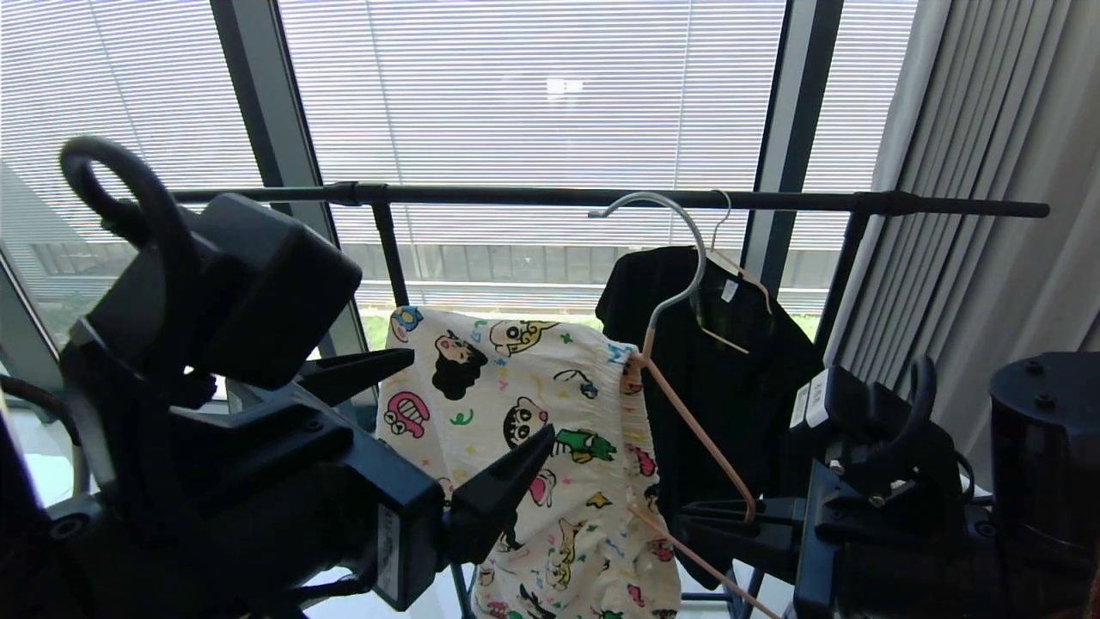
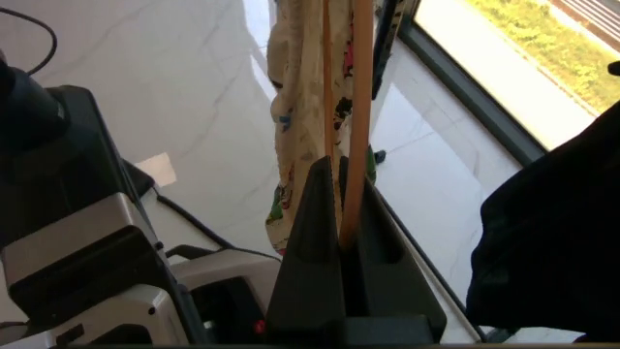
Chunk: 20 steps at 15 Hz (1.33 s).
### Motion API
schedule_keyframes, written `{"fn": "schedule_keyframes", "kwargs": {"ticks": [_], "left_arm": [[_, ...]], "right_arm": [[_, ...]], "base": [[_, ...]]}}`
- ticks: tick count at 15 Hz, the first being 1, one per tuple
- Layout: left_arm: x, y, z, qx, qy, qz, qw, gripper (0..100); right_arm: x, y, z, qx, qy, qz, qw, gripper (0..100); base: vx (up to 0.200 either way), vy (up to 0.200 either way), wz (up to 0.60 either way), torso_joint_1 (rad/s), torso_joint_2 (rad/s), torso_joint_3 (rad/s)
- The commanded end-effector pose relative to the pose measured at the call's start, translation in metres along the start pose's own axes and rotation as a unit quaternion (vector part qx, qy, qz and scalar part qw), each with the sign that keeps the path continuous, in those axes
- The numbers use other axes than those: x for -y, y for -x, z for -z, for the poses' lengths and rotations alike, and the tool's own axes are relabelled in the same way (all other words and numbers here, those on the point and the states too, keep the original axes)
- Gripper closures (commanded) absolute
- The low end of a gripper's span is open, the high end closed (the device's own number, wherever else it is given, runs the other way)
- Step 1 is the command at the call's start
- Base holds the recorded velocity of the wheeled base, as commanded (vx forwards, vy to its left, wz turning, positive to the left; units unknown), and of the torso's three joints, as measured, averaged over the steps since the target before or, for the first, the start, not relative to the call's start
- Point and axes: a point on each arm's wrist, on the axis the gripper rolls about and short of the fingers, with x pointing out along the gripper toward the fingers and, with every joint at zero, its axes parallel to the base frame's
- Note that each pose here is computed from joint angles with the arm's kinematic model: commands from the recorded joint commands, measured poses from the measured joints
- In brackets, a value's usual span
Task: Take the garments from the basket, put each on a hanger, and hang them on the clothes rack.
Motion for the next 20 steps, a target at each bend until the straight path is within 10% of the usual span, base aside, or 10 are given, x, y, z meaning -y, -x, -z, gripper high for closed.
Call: {"fn": "schedule_keyframes", "kwargs": {"ticks": [1, 11, 15, 20], "left_arm": [[-0.012, 0.008, 0.010, -0.003, -0.024, 0.009, 0.9997, 0], [-0.039, 0.036, 0.048, 0.003, -0.116, 0.086, 0.9895, 0], [-0.033, 0.034, 0.070, -0.013, -0.180, 0.157, 0.9710, 0], [-0.030, 0.026, 0.079, -0.041, -0.185, 0.167, 0.9676, 0]], "right_arm": [[-0.001, 0.005, 0.002, 0.001, 0.001, -0.003, 1.0000, 100], [-0.012, 0.006, 0.034, -0.065, 0.062, -0.072, 0.9934, 100], [-0.028, 0.005, 0.038, -0.082, 0.084, -0.114, 0.9865, 100], [-0.042, 0.004, 0.034, -0.077, 0.099, -0.142, 0.9819, 100]], "base": [[0.000, 0.000, 0.00, 0.000, 0.00, 0.000], [0.000, 0.000, 0.00, 0.000, 0.00, 0.000], [0.000, 0.000, 0.00, 0.000, 0.00, 0.000], [0.000, 0.000, 0.00, 0.000, 0.00, 0.000]]}}
